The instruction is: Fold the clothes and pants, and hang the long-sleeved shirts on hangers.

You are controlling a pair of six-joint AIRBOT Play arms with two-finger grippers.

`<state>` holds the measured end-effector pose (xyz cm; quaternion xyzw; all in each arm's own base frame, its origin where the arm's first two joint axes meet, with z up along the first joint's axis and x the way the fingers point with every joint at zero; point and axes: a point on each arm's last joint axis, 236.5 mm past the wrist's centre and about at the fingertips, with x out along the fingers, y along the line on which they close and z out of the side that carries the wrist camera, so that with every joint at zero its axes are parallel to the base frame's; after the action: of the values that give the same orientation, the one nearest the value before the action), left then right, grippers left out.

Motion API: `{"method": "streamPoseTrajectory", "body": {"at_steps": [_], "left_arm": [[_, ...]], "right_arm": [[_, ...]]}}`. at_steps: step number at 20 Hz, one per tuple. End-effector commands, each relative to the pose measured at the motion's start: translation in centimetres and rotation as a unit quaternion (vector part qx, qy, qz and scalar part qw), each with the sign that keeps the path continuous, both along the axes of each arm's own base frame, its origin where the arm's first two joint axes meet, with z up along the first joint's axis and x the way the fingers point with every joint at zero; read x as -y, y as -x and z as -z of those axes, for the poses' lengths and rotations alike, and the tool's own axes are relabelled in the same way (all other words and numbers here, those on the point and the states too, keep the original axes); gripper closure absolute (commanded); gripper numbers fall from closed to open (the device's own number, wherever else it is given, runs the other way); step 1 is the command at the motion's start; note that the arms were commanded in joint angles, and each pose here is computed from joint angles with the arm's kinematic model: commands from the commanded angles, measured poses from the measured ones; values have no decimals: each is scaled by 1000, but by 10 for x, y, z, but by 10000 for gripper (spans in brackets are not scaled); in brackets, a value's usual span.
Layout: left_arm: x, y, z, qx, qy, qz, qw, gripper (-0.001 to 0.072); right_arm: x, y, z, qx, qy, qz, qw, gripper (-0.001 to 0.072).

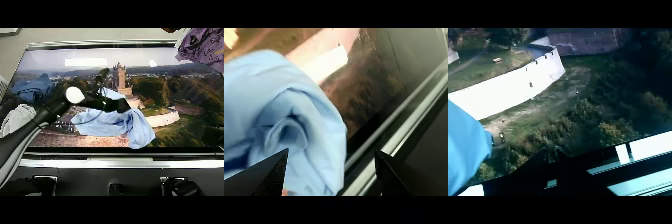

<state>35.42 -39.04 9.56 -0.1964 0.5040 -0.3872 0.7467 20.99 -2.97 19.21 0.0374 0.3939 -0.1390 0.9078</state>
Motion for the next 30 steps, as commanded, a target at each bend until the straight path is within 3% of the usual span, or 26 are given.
{"method": "streamPoseTrajectory", "body": {"at_steps": [1,7,12,14,18,20,22,23,24,25,26,30], "left_arm": [[-68,-37,-21,17,-17,-53,998,98],[-214,-67,-53,1,-35,-161,986,100],[-267,-76,-50,-18,-40,-210,977,100],[-276,-79,-50,-15,-42,-219,975,101],[-288,-79,-42,-11,-71,-225,972,102],[-293,-79,-39,-10,-82,-226,971,102],[-293,-80,-38,-11,-82,-226,971,102],[-293,-80,-37,-12,-82,-226,971,102],[-293,-81,-35,-14,-83,-226,971,102],[-293,-81,-33,-16,-83,-226,971,102],[-293,-81,-32,-17,-83,-226,970,102],[-293,-83,-28,-22,-84,-226,970,102]], "right_arm": [[-13,-15,5,25,-44,17,999,422],[4,-57,10,45,-12,92,995,419],[-28,-110,59,11,-125,118,985,420],[-43,-110,81,-32,-146,119,982,469],[-8,-101,111,-77,-155,185,967,469],[-1,-98,144,-101,-220,182,953,469],[-38,-92,183,-132,-359,128,915,469],[-66,-86,196,-136,-440,88,883,459],[-86,-81,203,-134,-491,59,859,373],[-101,-71,214,-145,-523,50,838,205],[-110,-58,228,-166,-535,51,827,134],[-115,-38,261,-197,-533,62,820,146]]}}
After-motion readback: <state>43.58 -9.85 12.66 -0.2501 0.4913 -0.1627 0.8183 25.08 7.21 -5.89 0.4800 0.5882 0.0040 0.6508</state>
